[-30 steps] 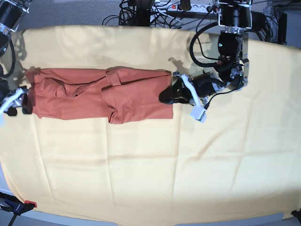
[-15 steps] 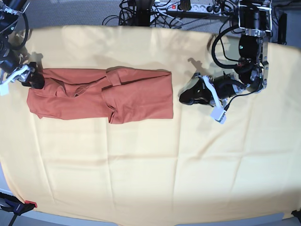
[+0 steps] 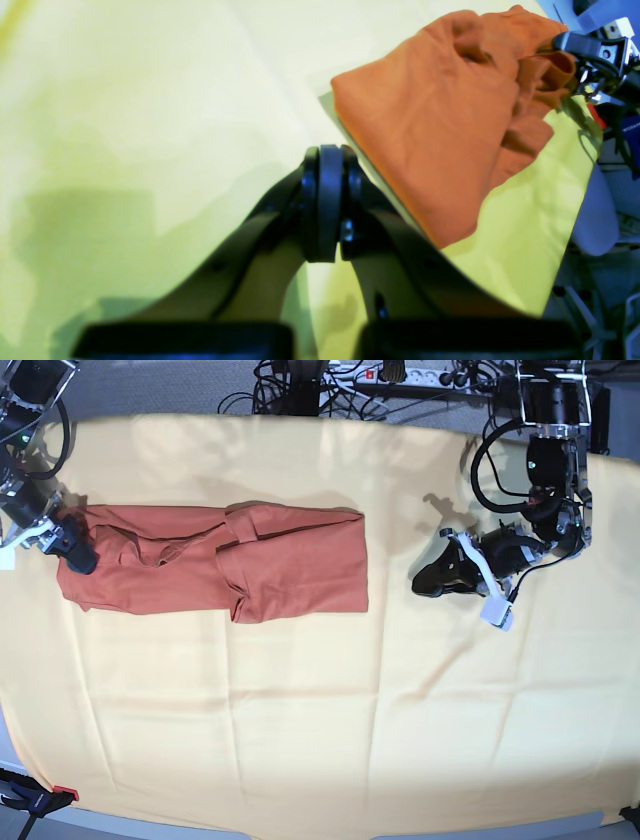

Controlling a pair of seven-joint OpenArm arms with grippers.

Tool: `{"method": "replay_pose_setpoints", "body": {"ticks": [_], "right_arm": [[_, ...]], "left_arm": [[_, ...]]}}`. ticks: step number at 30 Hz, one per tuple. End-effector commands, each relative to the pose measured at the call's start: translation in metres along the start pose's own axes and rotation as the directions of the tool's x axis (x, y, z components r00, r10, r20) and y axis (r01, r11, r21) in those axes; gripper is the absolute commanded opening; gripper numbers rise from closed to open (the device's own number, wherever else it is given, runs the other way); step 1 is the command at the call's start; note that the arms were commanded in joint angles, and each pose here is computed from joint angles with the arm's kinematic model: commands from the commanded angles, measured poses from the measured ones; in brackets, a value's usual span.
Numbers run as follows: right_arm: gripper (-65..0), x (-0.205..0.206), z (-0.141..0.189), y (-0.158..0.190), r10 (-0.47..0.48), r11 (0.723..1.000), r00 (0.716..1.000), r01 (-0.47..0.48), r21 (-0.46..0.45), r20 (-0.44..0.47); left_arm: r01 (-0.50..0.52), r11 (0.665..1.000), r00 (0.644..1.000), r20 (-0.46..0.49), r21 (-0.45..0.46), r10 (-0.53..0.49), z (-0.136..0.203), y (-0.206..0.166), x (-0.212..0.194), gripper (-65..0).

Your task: Fold the T-shirt properly

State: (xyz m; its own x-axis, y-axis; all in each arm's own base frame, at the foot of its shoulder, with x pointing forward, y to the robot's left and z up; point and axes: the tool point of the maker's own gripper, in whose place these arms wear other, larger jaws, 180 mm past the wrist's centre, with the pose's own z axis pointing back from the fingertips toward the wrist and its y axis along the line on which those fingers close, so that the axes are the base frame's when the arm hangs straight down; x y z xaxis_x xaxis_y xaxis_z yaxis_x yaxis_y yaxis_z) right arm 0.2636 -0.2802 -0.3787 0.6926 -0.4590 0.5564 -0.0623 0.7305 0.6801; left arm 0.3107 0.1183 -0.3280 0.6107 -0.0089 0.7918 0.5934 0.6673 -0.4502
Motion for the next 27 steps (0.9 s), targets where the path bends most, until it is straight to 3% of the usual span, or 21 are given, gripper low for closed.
{"method": "replay_pose_setpoints", "body": {"ticks": [1, 4, 8, 10, 17, 22, 27], "right_arm": [[-24.3, -0.011, -0.001, -0.001, 0.021, 1.000, 0.996, -0.022, -0.014, -0.092], [-28.3, -0.030, -0.013, 0.008, 0.043, 0.999, 0.981, -0.041, 0.015, -0.190], [-56.6, -0.025, -0.018, 0.013, 0.079, 0.997, 0.974, -0.075, 0.026, -0.211], [-65.0, -0.013, -0.017, 0.013, 0.093, 0.996, 0.978, -0.090, 0.023, -0.189], [-65.0, 0.045, 0.006, 0.004, 0.166, 0.984, 0.981, -0.171, -0.042, -0.102], [-65.0, 0.069, 0.025, 0.000, 0.243, 0.962, 0.964, -0.254, -0.096, -0.110], [-65.0, 0.076, 0.026, 0.022, 0.331, 0.938, 0.936, -0.340, -0.070, -0.119]], "left_arm": [[0.026, 1.000, 0.998, 0.054, -0.009, -0.026, 0.004, -0.002, 0.020, -65.0], [0.019, 1.000, 0.998, 0.067, -0.021, -0.017, 0.004, -0.004, 0.023, -65.0], [0.021, 1.000, 0.998, 0.064, -0.019, -0.020, 0.005, -0.003, 0.022, -65.0], [0.024, 1.000, 0.998, 0.061, -0.015, -0.023, 0.006, -0.002, 0.022, -65.0], [0.042, 0.999, 0.998, 0.039, 0.008, -0.042, 0.015, 0.006, 0.022, -65.0], [0.054, 0.998, 0.998, 0.027, 0.022, -0.055, 0.021, 0.011, 0.023, -65.0], [0.057, 0.998, 0.998, 0.022, 0.025, -0.058, 0.022, 0.012, 0.023, -65.0]]}}
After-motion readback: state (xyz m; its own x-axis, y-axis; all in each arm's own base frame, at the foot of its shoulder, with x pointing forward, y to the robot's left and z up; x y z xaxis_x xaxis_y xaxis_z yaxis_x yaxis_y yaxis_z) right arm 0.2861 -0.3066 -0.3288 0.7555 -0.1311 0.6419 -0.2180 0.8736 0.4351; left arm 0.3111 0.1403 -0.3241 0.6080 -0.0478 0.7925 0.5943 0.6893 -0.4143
